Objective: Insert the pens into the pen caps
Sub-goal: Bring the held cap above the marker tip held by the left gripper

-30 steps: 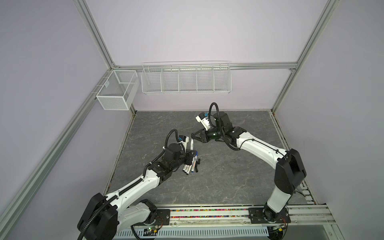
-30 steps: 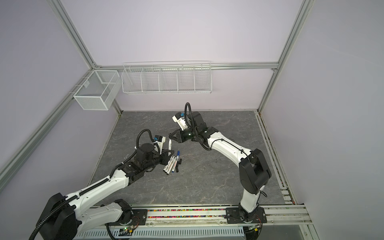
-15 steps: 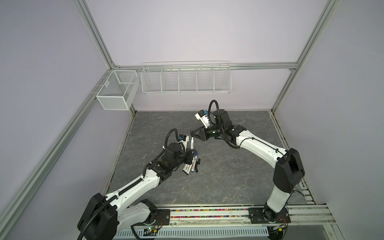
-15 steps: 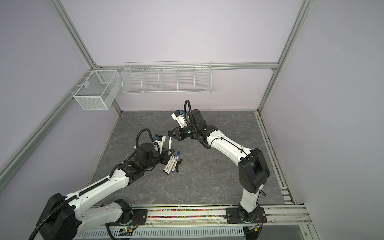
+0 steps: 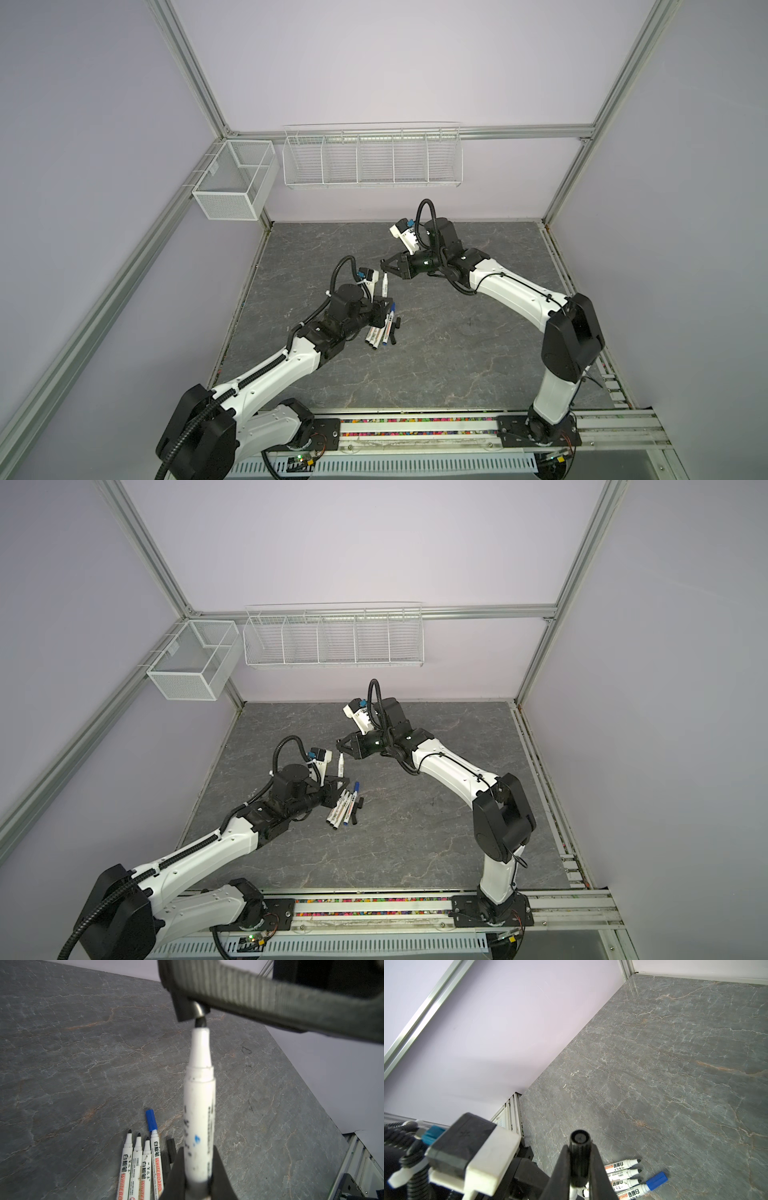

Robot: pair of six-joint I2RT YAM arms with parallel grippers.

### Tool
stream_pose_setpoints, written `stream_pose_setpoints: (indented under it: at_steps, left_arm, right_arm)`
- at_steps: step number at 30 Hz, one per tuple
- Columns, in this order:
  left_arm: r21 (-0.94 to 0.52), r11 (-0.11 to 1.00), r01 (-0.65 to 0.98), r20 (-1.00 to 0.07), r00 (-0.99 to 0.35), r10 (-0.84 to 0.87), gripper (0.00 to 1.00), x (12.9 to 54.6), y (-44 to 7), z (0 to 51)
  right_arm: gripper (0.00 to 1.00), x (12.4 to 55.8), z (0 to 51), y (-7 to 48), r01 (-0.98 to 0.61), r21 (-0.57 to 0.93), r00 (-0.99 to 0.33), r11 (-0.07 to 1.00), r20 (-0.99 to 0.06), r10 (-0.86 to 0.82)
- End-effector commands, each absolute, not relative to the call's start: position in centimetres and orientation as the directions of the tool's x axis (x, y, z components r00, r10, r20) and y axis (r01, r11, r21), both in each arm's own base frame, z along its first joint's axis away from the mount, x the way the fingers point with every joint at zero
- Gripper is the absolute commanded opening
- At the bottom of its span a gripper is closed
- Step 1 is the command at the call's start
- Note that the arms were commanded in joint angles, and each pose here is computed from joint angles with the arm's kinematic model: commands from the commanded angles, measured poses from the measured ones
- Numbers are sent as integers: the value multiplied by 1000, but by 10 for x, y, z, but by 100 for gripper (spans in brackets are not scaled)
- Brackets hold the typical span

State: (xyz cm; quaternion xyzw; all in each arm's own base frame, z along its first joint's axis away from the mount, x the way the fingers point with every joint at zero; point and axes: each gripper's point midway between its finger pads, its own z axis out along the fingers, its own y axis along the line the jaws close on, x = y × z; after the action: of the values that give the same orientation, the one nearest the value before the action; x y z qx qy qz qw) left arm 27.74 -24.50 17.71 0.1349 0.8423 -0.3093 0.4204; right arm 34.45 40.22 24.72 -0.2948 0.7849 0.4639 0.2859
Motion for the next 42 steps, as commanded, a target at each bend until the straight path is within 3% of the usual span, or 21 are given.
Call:
stream_pose_setpoints:
  at_steps: [1,10,22,42]
  left_arm:
    - [-403,766,501,-815,-577,-51,0,284,-250,194]
    - [-419,759,499,-831,-547,-99,0,293,-253,205]
    - [-436,694,573,-879,-436,-193,0,316,-277,270]
    - [-355,679,642,-934,-264,-239,0,328,-284,341]
  right_arm:
    - [8,342,246,398,-740,546,-649,394,-733,-204]
    - [8,326,252,393,-741,575,-659,347,-721,-214]
    - [14,301,270,377,-772,577,-633,267,-735,-244]
    - [24,280,283,360,-816,512,-573,266,-776,-263]
